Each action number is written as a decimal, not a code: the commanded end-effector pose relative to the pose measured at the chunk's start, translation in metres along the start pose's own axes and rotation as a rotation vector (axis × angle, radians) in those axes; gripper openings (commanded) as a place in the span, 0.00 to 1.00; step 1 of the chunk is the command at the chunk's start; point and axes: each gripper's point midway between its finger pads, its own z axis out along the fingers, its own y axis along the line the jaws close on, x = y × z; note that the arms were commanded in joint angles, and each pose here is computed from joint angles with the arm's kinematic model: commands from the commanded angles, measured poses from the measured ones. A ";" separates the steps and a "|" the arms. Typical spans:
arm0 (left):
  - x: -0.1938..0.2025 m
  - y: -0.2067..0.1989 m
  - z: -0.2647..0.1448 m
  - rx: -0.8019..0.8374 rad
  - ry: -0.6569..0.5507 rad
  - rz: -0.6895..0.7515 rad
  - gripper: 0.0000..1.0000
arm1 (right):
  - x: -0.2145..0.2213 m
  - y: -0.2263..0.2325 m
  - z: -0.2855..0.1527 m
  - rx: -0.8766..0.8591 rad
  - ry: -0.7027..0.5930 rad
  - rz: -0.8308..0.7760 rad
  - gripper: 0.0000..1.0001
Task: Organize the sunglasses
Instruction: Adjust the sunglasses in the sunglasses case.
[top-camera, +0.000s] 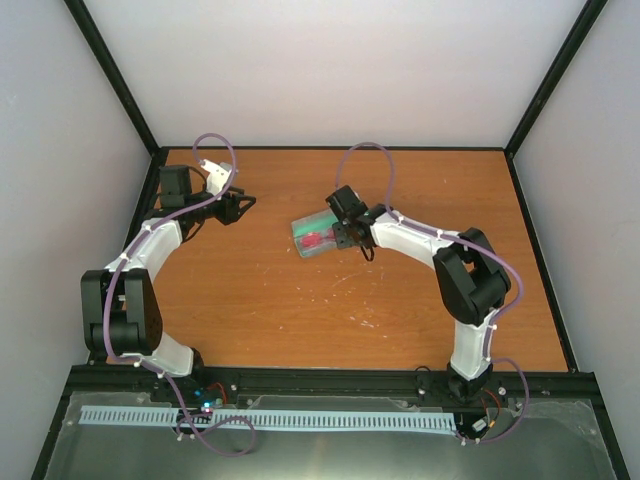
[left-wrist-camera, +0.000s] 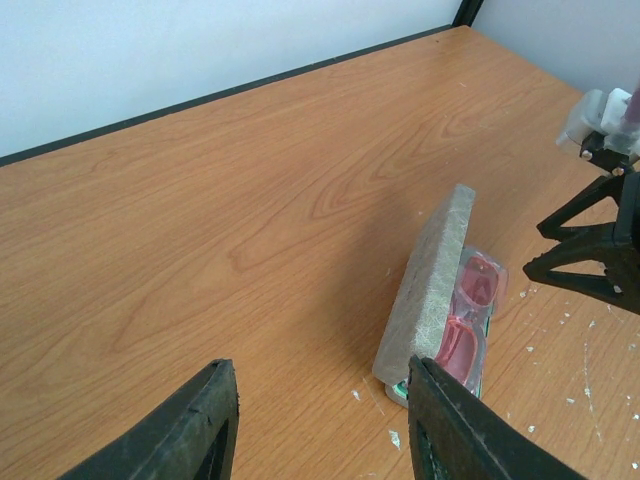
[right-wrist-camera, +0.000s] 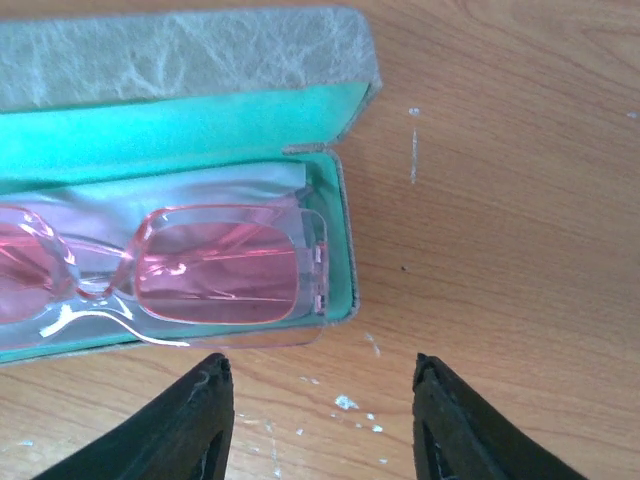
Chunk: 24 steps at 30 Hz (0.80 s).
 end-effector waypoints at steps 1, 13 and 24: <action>-0.010 -0.001 0.001 0.012 -0.025 0.034 0.48 | -0.012 0.007 -0.006 -0.048 -0.049 0.035 0.36; -0.009 -0.001 0.000 0.003 -0.021 0.033 0.48 | -0.009 0.027 0.016 -0.120 -0.005 0.020 0.14; -0.007 0.002 0.000 -0.008 -0.015 0.033 0.48 | -0.020 0.036 0.023 -0.148 -0.025 0.031 0.15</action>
